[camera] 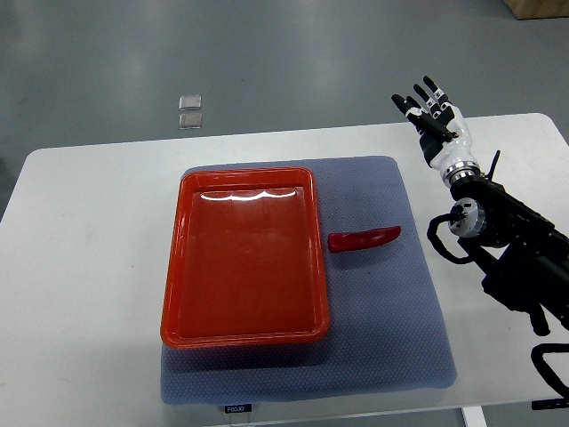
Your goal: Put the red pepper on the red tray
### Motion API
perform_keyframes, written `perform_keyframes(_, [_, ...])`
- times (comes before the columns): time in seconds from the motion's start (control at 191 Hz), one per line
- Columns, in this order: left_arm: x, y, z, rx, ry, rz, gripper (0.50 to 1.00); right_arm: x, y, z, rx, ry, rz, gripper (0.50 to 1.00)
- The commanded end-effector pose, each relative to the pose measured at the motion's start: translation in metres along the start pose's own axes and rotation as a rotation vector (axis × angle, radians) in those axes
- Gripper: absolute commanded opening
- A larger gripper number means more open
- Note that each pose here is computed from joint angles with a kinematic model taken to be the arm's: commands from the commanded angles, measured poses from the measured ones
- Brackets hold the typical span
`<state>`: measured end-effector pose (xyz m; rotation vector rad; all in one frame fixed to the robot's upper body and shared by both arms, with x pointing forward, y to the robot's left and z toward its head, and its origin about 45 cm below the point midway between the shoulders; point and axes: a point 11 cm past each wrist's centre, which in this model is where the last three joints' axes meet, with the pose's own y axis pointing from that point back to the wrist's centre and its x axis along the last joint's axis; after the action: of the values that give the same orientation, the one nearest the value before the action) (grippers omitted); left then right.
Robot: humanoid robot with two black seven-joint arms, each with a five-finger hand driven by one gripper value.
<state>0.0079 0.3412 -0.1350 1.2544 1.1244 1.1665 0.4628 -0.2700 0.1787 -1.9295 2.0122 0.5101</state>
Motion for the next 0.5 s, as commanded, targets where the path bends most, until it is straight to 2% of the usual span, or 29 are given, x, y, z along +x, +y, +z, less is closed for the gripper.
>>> perform_keyframes(0.0, [0.0000, 0.0000, -0.0001, 0.001, -0.001, 0.000, 1.000, 0.0000, 0.0000, 0.0000, 0.000, 0.000, 0.000, 0.913])
perform_keyframes(0.493, [0.0016, 0.0002, -0.0006, 0.003, -0.004, 0.005, 1.000, -0.0031, -0.0027, -0.0045, 0.009, 0.001, -0.007, 0.913])
